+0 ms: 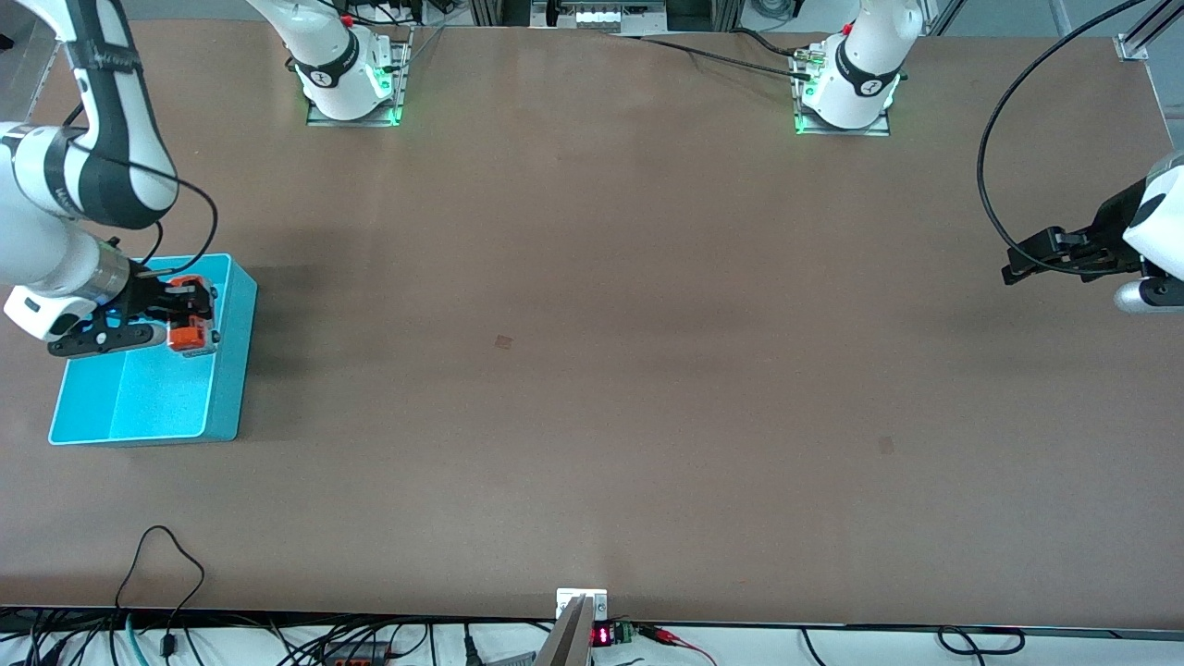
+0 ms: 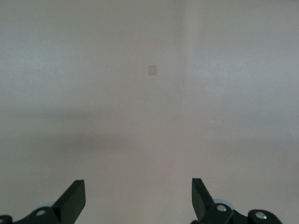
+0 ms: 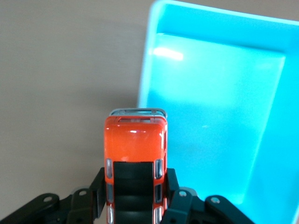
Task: Wind up bus and store in blue box
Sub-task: 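Carry the bus over the blue box and lower it inside, then open the right gripper and raise it out of the box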
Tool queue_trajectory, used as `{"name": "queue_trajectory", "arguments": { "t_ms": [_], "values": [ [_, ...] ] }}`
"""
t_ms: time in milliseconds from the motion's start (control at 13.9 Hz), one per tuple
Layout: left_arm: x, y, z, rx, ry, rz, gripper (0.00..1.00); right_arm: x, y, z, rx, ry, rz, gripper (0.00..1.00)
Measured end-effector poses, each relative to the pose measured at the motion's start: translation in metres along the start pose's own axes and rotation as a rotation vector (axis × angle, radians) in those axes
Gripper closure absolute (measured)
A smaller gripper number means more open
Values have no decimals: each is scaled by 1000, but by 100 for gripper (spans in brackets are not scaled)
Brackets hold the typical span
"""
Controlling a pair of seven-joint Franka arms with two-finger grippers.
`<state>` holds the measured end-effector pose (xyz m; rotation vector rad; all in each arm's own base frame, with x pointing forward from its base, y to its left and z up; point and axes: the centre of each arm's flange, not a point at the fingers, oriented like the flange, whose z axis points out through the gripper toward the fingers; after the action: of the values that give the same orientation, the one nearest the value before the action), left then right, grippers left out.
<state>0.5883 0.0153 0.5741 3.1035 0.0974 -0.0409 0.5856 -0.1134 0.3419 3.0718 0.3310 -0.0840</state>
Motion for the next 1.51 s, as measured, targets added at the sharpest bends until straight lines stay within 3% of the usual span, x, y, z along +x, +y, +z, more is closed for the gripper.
{"name": "queue_trajectory", "arguments": {
  "t_ms": [215, 502, 932, 1434, 1506],
  "values": [
    [0, 2, 0, 0, 0, 4, 0, -3, 51, 49, -36, 19, -55, 48],
    [-1, 7, -1, -1, 2, 11, 0, 0, 66, 87, -47, 17, -57, 48],
    [-1, 8, -1, -1, 2, 13, 0, -22, 87, 133, 1, -45, 9, 48],
    [-1, 8, -1, -1, 2, 13, 0, -29, 86, 136, 26, -87, 52, 48],
    [-1, 8, -1, -1, 2, 13, 0, -29, 85, 137, 28, -90, 52, 44]
  ]
}}
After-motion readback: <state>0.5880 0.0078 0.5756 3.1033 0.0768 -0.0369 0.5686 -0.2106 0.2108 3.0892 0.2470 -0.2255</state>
